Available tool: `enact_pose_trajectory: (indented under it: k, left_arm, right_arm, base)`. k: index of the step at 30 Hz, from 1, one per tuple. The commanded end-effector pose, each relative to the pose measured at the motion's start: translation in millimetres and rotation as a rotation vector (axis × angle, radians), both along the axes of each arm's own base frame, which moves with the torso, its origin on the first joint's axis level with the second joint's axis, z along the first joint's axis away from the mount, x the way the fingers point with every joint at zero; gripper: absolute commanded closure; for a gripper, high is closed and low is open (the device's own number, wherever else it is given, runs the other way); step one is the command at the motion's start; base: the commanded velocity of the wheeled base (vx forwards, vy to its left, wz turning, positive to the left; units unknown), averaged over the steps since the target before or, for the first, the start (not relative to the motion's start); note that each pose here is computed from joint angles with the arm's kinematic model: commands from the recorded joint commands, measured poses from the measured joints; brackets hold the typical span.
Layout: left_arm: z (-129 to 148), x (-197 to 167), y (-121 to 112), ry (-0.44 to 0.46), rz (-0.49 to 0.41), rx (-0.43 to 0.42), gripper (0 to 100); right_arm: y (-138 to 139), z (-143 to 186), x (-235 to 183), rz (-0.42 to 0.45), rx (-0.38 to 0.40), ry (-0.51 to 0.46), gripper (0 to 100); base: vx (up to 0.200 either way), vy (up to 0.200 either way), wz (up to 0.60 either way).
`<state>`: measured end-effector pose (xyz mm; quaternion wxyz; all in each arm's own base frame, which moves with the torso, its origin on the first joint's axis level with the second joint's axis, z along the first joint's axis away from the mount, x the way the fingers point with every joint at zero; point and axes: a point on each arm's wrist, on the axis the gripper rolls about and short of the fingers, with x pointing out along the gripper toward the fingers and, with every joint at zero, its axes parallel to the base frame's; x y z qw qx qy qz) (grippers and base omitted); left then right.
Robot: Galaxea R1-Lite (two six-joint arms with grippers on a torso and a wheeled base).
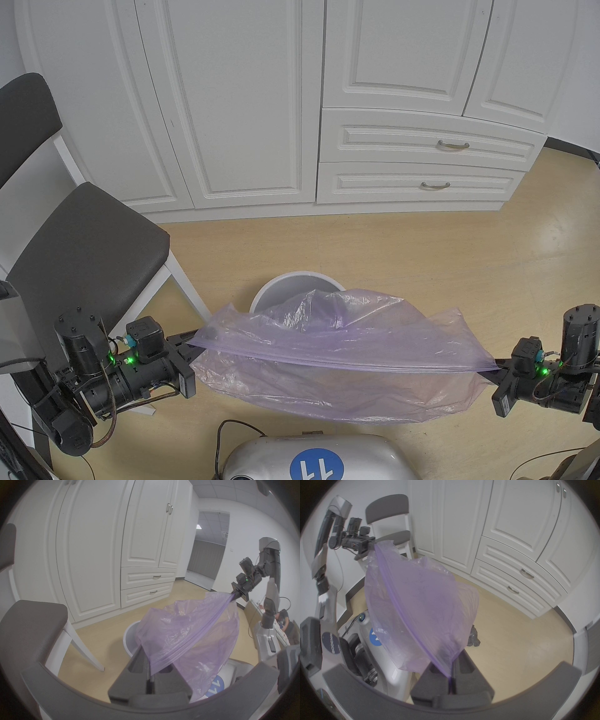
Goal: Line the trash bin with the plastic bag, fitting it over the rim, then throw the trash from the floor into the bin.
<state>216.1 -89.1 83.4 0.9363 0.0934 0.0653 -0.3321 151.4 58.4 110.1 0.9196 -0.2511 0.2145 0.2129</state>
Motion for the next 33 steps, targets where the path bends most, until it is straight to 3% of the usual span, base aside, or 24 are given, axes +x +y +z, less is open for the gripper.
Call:
enact_pose_trajectory:
  k: [1,33]
  left_arm:
    - [-1.3,-2.8,12.0,0.003,0.013,0.018,100]
    - [-1.6,-5.4,14.4,0.002,-0.008,0.025,100]
  right_arm:
    - [-13.0,3.3,-8.1,-0.006,-0.008,-0.039,100]
    - [-20.9,1.6,-12.1,0.028,-0.032,-0.048,100]
  base:
    - [0.000,0.000,0.00]
    - [0.000,0.000,0.00]
